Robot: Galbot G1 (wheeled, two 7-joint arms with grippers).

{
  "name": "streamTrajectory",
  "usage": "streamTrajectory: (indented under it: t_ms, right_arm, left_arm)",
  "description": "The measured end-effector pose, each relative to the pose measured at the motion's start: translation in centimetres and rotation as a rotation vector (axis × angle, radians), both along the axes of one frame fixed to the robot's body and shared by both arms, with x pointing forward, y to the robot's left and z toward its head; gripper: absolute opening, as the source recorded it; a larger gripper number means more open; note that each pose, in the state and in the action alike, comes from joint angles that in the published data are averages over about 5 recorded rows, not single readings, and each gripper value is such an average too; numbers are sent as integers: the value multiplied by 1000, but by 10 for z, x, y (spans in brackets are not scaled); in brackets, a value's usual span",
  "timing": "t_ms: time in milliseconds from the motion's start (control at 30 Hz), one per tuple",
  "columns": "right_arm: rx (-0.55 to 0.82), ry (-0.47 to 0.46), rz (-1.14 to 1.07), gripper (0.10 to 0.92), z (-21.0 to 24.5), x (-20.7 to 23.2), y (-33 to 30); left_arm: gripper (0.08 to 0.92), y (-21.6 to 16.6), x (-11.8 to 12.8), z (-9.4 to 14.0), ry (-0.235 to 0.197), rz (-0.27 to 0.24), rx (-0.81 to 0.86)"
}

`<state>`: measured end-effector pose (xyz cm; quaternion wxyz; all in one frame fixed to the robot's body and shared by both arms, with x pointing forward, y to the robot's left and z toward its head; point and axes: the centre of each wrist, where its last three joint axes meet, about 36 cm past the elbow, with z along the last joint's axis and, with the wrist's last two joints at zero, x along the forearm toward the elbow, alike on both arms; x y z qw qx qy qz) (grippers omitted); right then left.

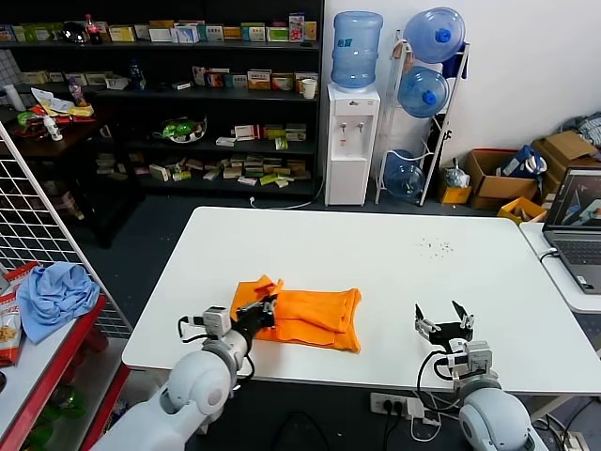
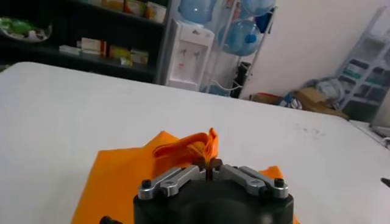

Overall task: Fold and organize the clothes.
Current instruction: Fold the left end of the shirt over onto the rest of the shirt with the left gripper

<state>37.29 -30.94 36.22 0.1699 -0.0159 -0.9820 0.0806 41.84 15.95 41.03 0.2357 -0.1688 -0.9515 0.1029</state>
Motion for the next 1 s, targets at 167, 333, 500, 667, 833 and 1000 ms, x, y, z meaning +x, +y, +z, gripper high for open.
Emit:
streamTrajectory:
  t_ms: [167,333,500,667,833,1000]
  right_arm:
    - [0,-6,-15,823,-2,-1,-2]
    - [1,-10,-21,823,-4,1,-3]
    - [1,-10,-23,823,-6,5,-4]
    - [1,-10,-18,823,-7,8,-1]
    - [0,-11,-9,823,-6,10,2]
    - [-4,-8,-1,823,-6,10,4]
  left_arm:
    - [109,-38,2,-7,12,-48,-37]
    - [110,-71,3,-19,28,-88,-56]
    - [193,-99,1,-29,40,-117,-74]
    - [340,-120,4,-33,16,-112,-128]
    - [478,-133,3,-35,-21,-96,-189]
    - [625,-133,-3,-38,-46,-89,-211]
